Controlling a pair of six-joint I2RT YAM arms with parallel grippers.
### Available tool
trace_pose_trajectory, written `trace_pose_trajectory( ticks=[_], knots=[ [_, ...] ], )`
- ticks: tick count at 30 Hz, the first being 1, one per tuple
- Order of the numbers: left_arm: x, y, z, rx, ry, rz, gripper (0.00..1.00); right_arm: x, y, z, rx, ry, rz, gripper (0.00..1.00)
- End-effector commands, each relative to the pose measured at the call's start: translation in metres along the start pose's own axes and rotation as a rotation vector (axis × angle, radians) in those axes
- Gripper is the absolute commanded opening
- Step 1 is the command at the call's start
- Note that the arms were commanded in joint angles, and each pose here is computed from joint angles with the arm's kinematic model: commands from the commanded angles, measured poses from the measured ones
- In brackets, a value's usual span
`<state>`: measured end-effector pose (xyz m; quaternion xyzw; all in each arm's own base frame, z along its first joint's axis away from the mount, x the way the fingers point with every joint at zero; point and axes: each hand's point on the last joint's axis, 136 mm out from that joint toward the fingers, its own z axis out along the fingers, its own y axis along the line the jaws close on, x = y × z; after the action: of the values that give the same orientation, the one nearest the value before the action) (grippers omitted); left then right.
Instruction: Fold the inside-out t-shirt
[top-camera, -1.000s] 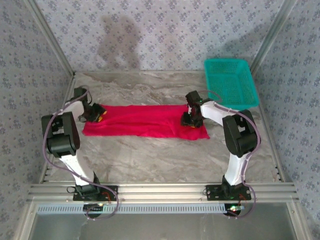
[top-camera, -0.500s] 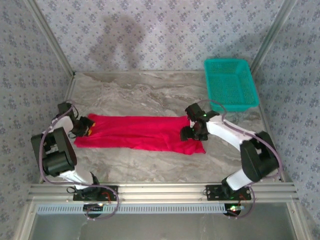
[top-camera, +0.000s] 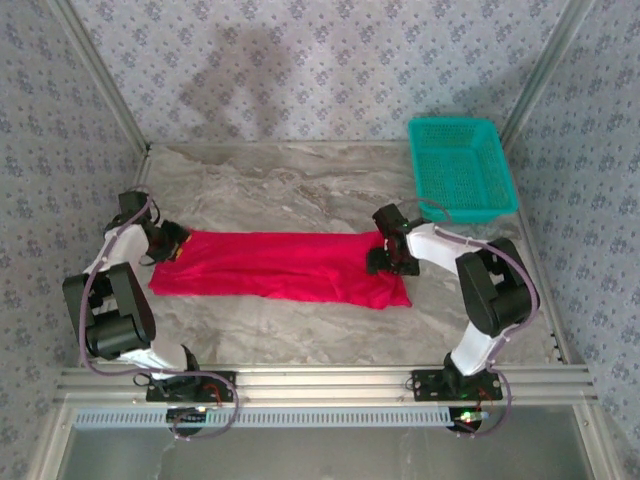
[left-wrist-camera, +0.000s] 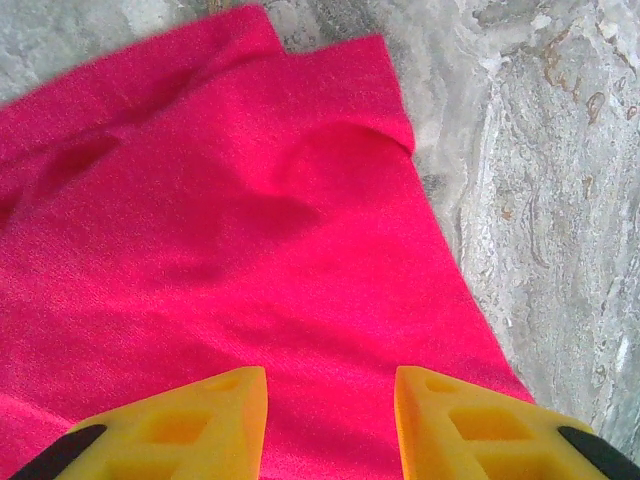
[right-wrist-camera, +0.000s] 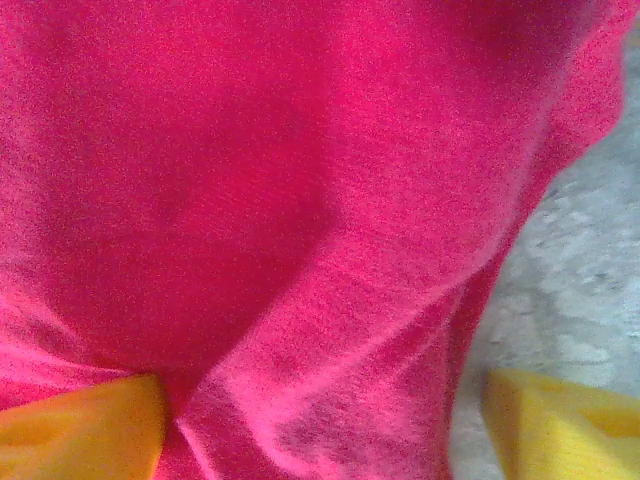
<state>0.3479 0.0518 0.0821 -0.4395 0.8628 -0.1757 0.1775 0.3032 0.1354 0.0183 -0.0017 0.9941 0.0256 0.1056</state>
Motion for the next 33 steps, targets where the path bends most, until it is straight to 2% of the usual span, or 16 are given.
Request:
trace_pose_trajectory(
  ticks=[1, 8, 11, 18, 20, 25, 33],
  knots=[
    [0.002, 0.004, -0.003, -0.023, 0.010, 0.016, 0.38, 0.009, 0.004, 0.026, 0.013, 0.060, 0.015, 0.67],
    [0.013, 0.001, -0.002, -0.018, -0.004, 0.034, 0.38, 0.035, -0.007, 0.029, 0.050, 0.111, 0.021, 0.20],
    [0.027, -0.008, 0.002, -0.009, 0.009, 0.059, 0.38, 0.040, -0.019, 0.012, 0.064, 0.116, 0.020, 0.07],
    [0.044, -0.058, 0.009, 0.038, 0.048, 0.178, 0.38, 0.017, -0.051, -0.048, 0.084, -0.013, 0.080, 0.04],
    [0.045, -0.064, 0.010, 0.046, 0.072, 0.182, 0.37, 0.009, -0.062, -0.067, 0.088, -0.055, 0.103, 0.04],
    [0.033, -0.073, -0.010, 0.080, 0.045, 0.185, 0.37, -0.010, -0.068, -0.110, 0.065, -0.171, 0.119, 0.03],
    [0.006, -0.068, -0.042, 0.205, 0.040, 0.072, 0.37, -0.029, 0.001, -0.161, -0.020, -0.263, 0.019, 0.03]
  ],
)
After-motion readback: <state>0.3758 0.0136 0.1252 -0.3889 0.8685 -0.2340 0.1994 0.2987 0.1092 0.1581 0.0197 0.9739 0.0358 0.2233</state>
